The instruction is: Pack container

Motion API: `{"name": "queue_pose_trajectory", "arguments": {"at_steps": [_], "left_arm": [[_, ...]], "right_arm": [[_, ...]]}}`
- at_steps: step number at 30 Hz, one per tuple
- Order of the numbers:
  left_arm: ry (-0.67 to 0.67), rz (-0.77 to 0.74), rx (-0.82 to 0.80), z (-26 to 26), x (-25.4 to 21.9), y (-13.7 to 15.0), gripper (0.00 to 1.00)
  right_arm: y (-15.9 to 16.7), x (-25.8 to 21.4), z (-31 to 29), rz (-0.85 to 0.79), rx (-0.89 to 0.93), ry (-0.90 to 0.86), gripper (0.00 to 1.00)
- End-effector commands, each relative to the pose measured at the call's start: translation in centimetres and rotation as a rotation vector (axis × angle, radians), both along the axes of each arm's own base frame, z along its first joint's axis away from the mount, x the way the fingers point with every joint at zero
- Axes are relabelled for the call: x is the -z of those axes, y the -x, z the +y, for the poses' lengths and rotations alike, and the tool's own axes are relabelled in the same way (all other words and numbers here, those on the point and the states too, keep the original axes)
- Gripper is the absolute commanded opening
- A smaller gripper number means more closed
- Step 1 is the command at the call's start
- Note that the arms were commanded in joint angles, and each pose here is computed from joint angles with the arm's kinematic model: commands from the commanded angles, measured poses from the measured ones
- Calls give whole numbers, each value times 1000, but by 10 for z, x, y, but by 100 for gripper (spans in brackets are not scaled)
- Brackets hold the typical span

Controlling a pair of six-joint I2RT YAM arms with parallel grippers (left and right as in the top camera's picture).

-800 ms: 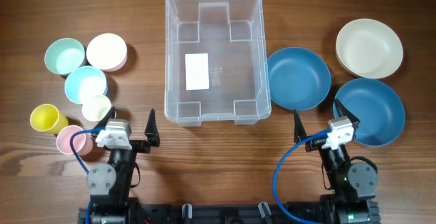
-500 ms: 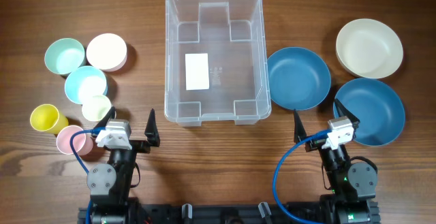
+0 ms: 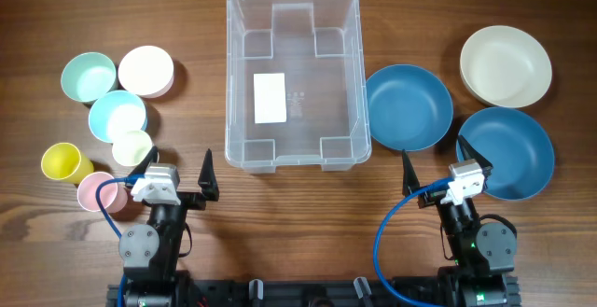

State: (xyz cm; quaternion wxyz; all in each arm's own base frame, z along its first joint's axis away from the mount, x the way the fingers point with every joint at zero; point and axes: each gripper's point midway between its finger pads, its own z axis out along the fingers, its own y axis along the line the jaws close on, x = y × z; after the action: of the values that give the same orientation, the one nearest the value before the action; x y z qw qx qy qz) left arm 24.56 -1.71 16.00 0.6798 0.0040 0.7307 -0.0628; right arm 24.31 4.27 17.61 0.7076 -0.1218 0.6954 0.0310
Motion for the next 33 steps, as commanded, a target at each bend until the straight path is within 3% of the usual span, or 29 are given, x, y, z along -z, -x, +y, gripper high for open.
{"name": "queue_pose_trajectory", "arguments": {"at_steps": [1, 25, 31, 33], "left_arm": [[3, 1, 0, 0, 2, 0, 100], [3, 0, 4, -1, 2, 0, 100], [8, -5, 7, -1, 0, 0, 100], [112, 14, -1, -1, 2, 0, 100]], "right_arm": [[0, 1, 2, 2, -12, 2, 100], [1, 1, 4, 4, -26, -6, 100], [-2, 9, 1, 77, -4, -166, 100], [-4, 16, 1, 131, 3, -273, 100]]}}
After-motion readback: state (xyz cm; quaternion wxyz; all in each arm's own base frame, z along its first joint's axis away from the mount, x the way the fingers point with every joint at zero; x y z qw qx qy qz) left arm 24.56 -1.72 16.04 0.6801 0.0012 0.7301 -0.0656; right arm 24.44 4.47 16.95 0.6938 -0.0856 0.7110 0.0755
